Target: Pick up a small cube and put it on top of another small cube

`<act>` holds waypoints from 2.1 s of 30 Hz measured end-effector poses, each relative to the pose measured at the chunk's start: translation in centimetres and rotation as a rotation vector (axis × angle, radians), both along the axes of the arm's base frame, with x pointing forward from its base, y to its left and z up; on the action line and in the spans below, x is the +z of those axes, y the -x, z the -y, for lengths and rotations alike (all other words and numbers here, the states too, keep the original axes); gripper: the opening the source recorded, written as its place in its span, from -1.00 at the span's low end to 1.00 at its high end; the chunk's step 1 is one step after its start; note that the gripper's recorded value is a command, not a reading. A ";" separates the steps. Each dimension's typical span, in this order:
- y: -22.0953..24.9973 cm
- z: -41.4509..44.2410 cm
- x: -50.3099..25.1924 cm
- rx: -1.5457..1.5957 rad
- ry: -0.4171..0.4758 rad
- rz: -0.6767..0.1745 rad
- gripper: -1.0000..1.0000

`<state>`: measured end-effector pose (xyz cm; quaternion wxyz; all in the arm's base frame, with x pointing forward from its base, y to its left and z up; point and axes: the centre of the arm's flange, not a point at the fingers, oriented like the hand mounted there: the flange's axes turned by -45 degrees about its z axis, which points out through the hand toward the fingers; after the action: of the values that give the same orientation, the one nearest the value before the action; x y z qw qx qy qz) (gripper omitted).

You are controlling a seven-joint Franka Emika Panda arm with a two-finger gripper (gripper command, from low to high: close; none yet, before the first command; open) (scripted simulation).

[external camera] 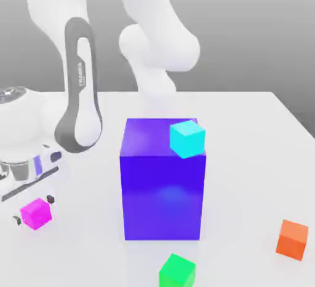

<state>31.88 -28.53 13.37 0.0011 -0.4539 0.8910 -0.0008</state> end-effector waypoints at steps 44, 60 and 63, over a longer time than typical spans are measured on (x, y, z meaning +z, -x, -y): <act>-13.6 -25.4 27.6 -0.310 0.056 0.189 -1.00; -17.2 -32.3 6.1 -0.332 0.002 0.002 -1.00; -17.2 -32.3 5.1 -0.333 0.002 0.001 1.00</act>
<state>49.07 3.73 18.51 0.0008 -0.3002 0.9539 -0.0019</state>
